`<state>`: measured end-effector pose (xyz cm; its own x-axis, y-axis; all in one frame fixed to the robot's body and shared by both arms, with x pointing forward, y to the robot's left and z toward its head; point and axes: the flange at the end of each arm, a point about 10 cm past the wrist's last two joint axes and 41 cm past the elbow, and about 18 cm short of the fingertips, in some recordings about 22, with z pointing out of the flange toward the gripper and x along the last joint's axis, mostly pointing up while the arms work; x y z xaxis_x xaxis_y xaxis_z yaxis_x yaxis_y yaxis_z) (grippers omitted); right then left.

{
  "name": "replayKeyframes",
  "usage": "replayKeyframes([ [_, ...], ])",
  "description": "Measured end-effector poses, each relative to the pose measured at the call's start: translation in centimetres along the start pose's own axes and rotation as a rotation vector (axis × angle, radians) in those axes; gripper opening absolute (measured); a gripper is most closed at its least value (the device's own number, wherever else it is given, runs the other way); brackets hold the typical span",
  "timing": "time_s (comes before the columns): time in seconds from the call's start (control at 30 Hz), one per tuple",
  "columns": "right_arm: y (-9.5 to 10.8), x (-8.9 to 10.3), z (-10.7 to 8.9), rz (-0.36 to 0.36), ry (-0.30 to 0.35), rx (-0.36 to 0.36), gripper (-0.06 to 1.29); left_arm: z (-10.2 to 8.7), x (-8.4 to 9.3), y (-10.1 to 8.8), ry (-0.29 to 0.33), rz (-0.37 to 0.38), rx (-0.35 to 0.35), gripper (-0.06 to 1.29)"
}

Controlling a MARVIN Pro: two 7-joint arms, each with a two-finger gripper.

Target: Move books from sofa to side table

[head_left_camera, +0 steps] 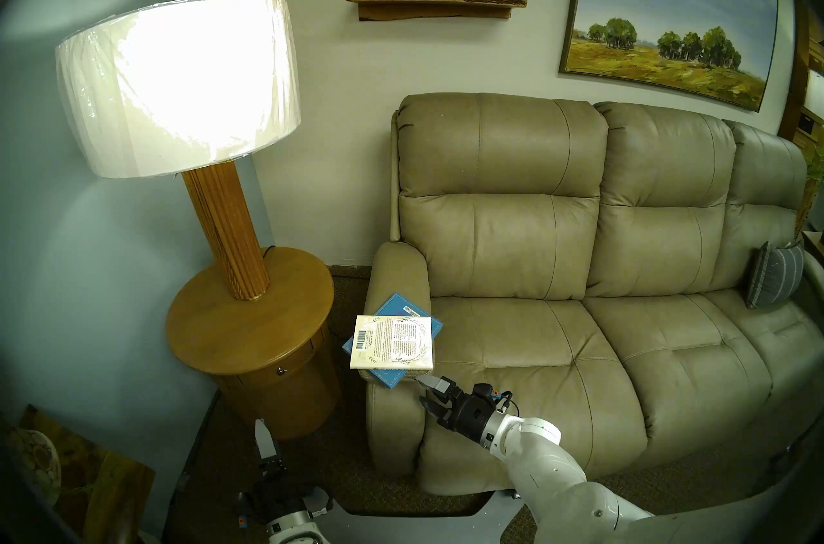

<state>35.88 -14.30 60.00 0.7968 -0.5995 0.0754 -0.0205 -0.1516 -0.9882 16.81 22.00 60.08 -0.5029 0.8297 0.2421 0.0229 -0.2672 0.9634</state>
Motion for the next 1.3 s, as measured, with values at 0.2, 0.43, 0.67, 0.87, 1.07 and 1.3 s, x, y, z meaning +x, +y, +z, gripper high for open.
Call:
replayKeyframes([
  [0.2,-0.9,1.5,1.0,0.012,0.031,0.012,1.23,0.0,0.0,0.0,0.000,0.000,0.000,1.27],
  [0.43,-1.8,2.6,1.9,0.024,0.052,0.029,1.23,0.0,0.0,0.0,0.000,0.000,0.000,1.27],
  [0.67,-2.3,3.3,2.4,0.036,0.066,0.050,1.23,0.0,0.0,0.0,0.000,0.000,0.000,1.27],
  [0.87,-2.2,3.8,2.4,0.051,0.071,0.054,1.23,0.0,0.0,0.0,0.000,0.000,0.000,1.27],
  [1.07,-2.0,3.9,2.3,0.064,0.054,0.041,1.23,0.0,0.0,0.0,0.000,0.000,0.000,1.27],
  [1.3,-1.3,3.7,2.2,0.065,0.010,-0.032,0.39,0.0,0.0,0.0,0.000,0.000,0.000,1.27],
])
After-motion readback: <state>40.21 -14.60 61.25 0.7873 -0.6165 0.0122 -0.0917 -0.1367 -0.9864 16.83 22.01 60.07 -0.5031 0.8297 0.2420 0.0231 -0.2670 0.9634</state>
